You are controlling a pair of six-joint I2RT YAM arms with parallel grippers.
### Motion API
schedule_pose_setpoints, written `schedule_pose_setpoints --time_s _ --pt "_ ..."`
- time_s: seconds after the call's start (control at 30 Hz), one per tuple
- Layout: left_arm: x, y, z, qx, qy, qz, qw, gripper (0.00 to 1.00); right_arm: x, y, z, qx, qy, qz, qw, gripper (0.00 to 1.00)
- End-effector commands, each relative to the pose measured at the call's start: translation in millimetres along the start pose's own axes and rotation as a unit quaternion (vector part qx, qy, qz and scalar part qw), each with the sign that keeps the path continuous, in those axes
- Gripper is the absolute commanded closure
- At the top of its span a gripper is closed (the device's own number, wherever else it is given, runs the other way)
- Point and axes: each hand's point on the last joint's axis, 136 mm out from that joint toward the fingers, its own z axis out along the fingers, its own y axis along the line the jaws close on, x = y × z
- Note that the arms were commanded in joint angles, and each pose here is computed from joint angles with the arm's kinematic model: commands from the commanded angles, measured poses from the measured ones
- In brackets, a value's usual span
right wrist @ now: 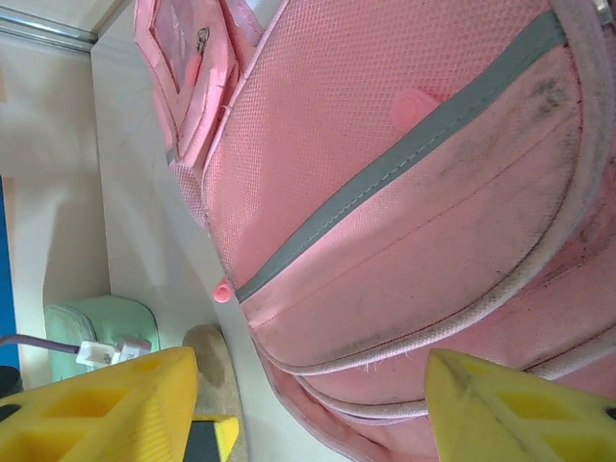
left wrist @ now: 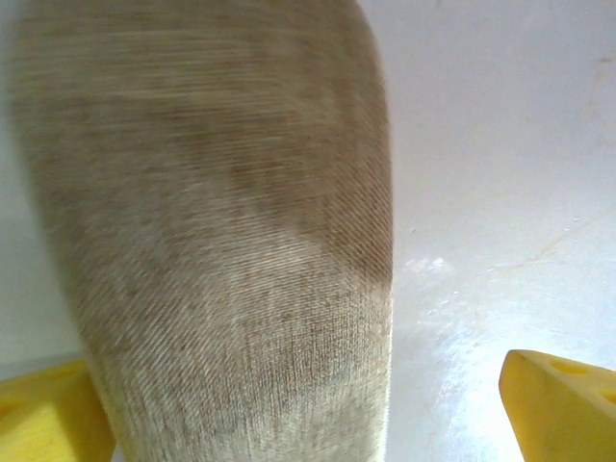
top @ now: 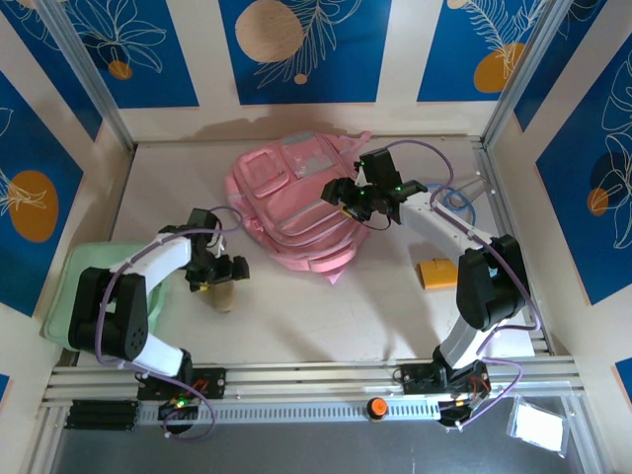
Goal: Pack books, pencil case, and school supplies into a backpack
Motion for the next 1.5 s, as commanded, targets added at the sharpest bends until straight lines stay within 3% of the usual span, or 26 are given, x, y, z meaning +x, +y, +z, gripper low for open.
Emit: schedule_pose_setpoints --time_s 0.0,0.17,0.47,0.67,0.9,1.1,1.3,1.47 --pt "-12.1 6.3 -1.5 -0.040 -0.021 -0.005 0.999 0.06 7.3 1.8 5.5 -0.006 0.017 0.004 1.000 0.36" --pt "-33.3 3.1 0.1 -0.056 -0.038 -0.015 0.998 0.12 8.2 1.5 5.1 -0.005 0.017 0.004 1.000 0.36" --pt "-42.5 11.5 8.1 -0.087 -0.038 -0.057 0.994 0.27 10.3 -1.0 4.0 0.001 0.016 -0.002 1.000 0.36" --pt "-48.9 5.5 1.6 -0.077 -0.046 -0.046 0.995 0.51 16.4 4.2 6.2 -0.011 0.016 -0.020 1.000 0.36" --pt "-77.6 -48.8 -49.4 0.062 -0.122 -0.046 0.990 0.55 54.0 25.8 12.1 -0.062 0.031 -0.077 0.995 0.37" --pt "-105.8 -110.1 -94.7 0.230 -0.168 -0.092 0.954 0.58 113.5 66.8 23.9 -0.136 0.073 -0.165 0.974 0.38" --pt "-120.2 -151.1 -118.9 0.325 -0.175 -0.111 0.923 0.59 140.7 88.4 40.9 -0.156 0.095 -0.216 0.959 0.37" --pt "-117.6 -167.8 -119.6 0.363 -0.150 -0.118 0.912 0.59 131.3 101.6 49.7 -0.161 0.082 -0.232 0.956 0.38"
